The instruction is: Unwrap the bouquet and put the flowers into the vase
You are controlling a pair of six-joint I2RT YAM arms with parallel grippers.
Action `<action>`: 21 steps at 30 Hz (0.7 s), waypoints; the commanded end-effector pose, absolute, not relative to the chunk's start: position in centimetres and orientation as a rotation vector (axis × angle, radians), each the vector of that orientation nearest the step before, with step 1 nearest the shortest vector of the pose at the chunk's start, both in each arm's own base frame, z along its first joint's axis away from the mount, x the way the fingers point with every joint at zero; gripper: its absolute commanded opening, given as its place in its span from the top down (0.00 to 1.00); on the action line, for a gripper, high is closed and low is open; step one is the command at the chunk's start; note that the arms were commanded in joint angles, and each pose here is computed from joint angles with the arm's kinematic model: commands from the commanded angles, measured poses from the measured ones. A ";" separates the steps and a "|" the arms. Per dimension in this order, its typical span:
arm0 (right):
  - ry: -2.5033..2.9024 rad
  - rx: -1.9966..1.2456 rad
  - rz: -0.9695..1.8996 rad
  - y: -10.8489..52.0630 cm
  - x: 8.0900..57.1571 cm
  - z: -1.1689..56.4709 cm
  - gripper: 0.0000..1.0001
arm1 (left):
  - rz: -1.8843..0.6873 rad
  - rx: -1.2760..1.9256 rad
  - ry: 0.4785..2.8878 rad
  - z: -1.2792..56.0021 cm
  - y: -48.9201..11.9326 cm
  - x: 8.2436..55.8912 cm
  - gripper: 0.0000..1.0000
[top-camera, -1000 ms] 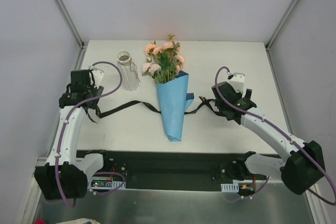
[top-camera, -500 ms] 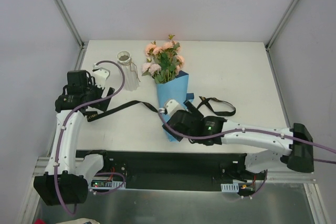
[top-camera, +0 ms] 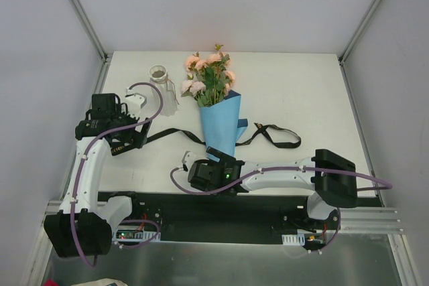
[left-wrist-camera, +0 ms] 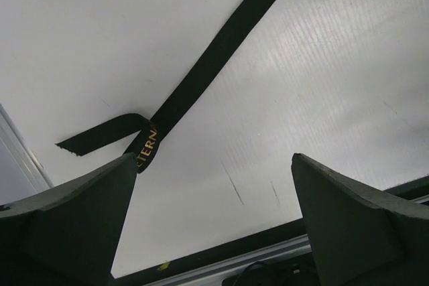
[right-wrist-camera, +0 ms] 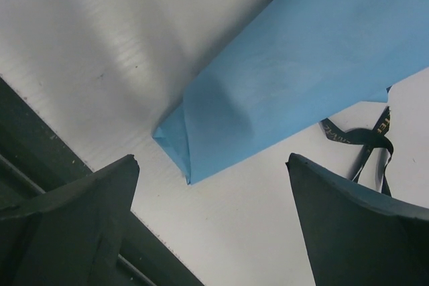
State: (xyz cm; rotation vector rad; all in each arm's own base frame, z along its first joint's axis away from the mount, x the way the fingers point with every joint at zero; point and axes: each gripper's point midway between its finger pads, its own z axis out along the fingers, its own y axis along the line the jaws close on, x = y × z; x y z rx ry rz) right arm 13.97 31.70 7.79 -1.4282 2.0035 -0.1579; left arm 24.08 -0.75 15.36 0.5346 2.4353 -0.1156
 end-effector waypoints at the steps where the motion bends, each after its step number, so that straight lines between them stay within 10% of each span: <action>1: 1.932 -1.356 -0.217 33.1 15.8 8.2 0.04 | -0.151 0.529 2.420 15.6 -1.2 23.6 0.01; 21: 1.807 -1.288 -0.459 32.5 18.6 6.8 0.04 | -0.101 0.517 2.414 15.1 -0.6 23.6 0.01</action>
